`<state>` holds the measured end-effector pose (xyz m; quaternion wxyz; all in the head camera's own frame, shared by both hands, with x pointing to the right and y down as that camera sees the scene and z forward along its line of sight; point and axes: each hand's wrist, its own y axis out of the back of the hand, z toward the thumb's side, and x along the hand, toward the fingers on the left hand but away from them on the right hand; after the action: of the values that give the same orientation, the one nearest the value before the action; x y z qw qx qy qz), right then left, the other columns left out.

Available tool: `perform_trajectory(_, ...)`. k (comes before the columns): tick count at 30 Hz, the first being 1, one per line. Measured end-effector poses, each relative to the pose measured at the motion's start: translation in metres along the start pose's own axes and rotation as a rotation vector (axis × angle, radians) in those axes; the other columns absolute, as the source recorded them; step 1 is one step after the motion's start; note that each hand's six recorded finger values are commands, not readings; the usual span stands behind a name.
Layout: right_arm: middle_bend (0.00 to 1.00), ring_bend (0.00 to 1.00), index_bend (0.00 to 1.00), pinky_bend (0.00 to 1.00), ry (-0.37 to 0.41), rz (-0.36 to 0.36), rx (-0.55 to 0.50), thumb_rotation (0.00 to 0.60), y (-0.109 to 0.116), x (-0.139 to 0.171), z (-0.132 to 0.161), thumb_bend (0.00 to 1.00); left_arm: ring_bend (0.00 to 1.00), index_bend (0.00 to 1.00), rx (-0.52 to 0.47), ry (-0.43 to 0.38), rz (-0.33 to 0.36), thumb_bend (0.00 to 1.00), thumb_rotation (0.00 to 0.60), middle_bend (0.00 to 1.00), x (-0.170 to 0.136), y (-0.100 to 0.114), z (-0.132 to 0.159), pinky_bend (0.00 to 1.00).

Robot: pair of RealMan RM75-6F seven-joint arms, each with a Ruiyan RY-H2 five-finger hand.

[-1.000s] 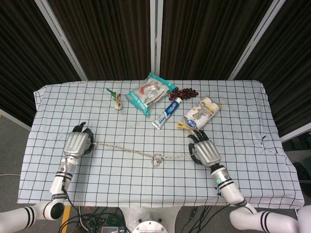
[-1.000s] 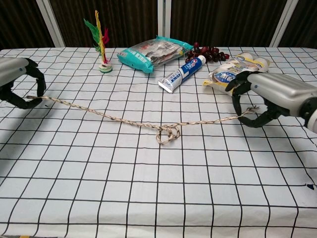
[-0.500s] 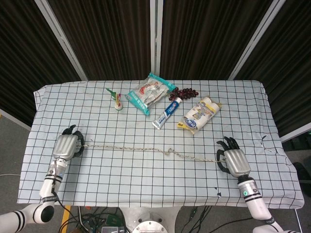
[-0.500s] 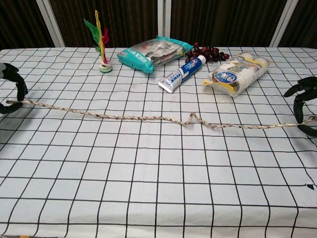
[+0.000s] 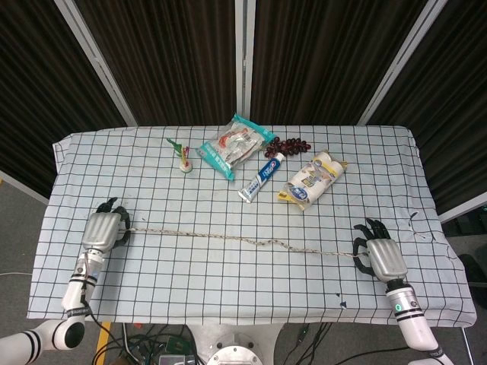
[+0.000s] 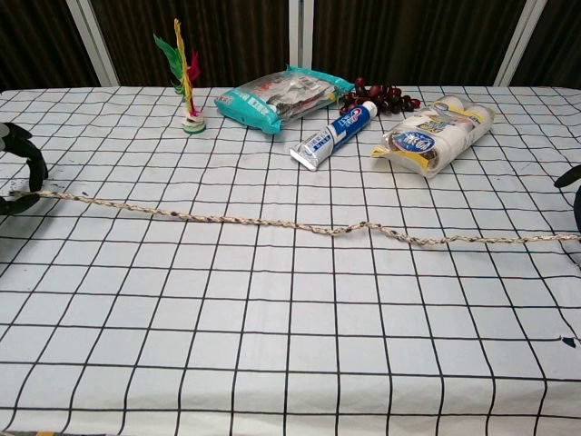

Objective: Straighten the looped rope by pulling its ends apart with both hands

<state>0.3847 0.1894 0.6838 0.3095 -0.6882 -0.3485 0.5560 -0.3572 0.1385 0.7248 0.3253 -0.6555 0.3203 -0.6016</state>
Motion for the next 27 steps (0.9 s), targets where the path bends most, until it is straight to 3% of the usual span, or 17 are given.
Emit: perform_trajectory(27, 0.19, 0.0, 0.66, 0.0, -0.031, 0.045, 0.002, 0.6, 0.001, -0.013, -0.029, 0.35, 0.08, 0.65, 0.015, -0.009, -0.03, 0.42, 0.6, 0.33, 0.004, -0.008, 0.003, 0.18)
